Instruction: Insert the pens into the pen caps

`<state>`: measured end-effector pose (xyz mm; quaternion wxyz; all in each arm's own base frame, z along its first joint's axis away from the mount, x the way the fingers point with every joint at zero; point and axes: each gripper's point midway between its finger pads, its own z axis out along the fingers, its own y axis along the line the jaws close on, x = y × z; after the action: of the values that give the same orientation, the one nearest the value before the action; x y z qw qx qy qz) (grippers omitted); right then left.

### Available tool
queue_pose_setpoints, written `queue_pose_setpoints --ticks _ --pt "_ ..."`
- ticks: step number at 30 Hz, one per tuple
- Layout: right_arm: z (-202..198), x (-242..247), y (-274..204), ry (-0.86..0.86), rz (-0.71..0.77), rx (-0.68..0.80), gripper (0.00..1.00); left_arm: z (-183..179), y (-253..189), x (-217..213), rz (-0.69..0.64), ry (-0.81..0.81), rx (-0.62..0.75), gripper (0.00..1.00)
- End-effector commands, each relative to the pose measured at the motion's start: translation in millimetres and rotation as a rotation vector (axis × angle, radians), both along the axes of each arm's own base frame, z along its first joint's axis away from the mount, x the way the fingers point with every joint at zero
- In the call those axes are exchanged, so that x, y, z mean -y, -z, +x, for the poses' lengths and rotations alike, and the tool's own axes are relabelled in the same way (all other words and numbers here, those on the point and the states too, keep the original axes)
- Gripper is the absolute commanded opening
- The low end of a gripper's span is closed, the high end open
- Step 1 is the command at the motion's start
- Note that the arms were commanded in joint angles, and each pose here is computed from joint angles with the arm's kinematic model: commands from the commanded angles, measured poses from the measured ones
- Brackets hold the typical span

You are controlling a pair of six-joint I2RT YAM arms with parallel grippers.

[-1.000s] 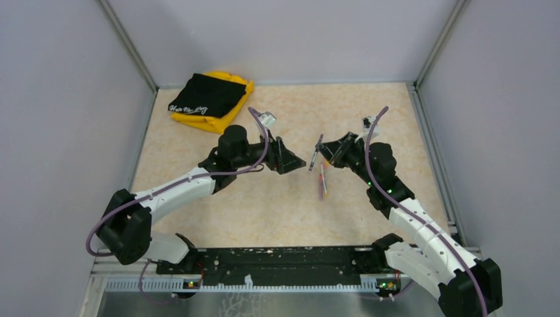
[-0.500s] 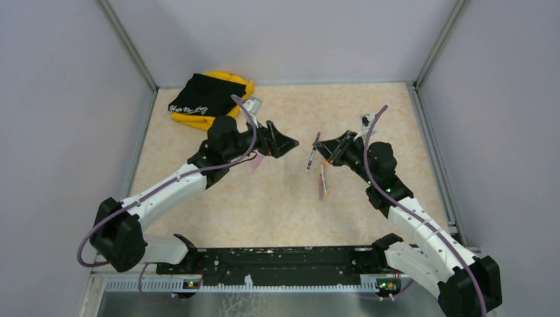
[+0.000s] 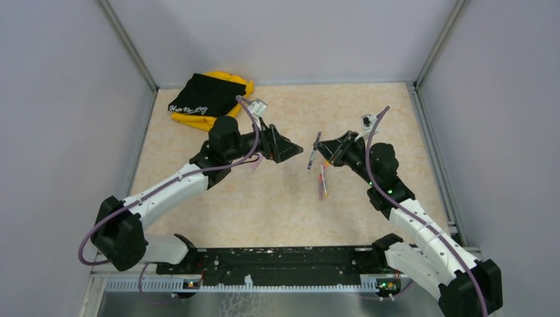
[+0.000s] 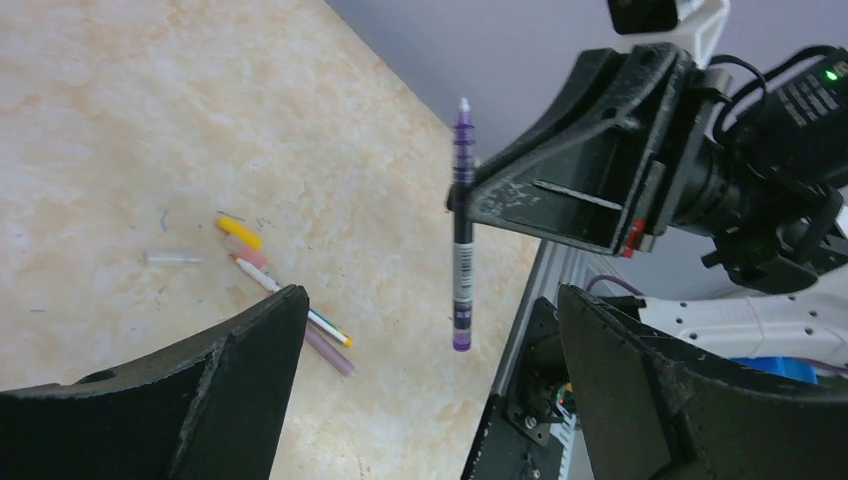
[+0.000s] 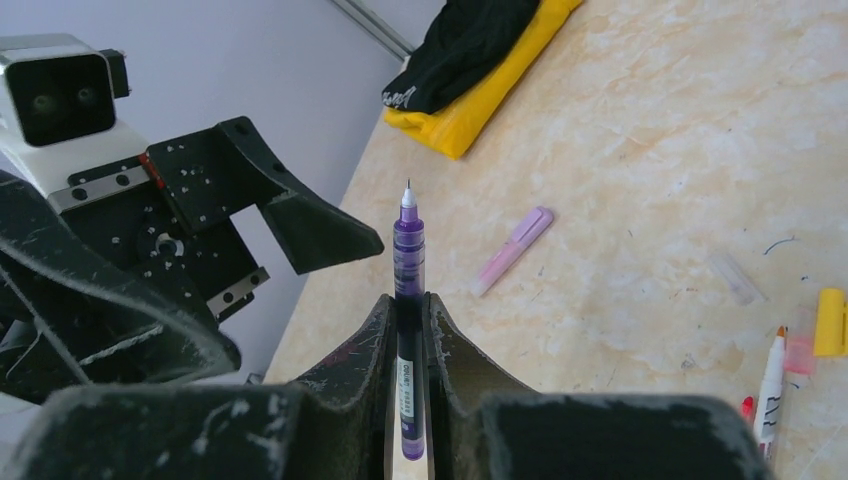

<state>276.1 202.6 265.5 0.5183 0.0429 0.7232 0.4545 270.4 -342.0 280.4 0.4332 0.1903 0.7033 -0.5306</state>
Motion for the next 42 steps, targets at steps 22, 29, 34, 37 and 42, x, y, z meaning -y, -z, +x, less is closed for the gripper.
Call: queue_pose_setpoints --ticks 22,29,34,37,42 --pt "1.3 6.3 -42.2 0.027 0.02 0.112 0.0 -2.6 -36.4 -8.4 0.015 -0.002 0.16 0.93" --pt "-2.5 0.3 -49.9 -0.012 0.051 0.159 0.0 -26.2 -30.7 17.2 -0.021 0.102 0.128 0.78" --pt "-6.1 -1.7 -58.7 -0.032 0.076 0.194 0.0 -34.3 -26.2 32.3 -0.011 0.136 0.126 0.75" --pt "-9.2 -3.9 -63.8 -0.052 0.084 0.214 0.0 -35.8 -20.6 38.4 -0.002 0.146 0.114 0.72" --pt "-13.2 -7.2 -66.2 -0.082 0.087 0.229 0.0 -31.2 -18.1 44.9 -0.001 0.154 0.097 0.64"
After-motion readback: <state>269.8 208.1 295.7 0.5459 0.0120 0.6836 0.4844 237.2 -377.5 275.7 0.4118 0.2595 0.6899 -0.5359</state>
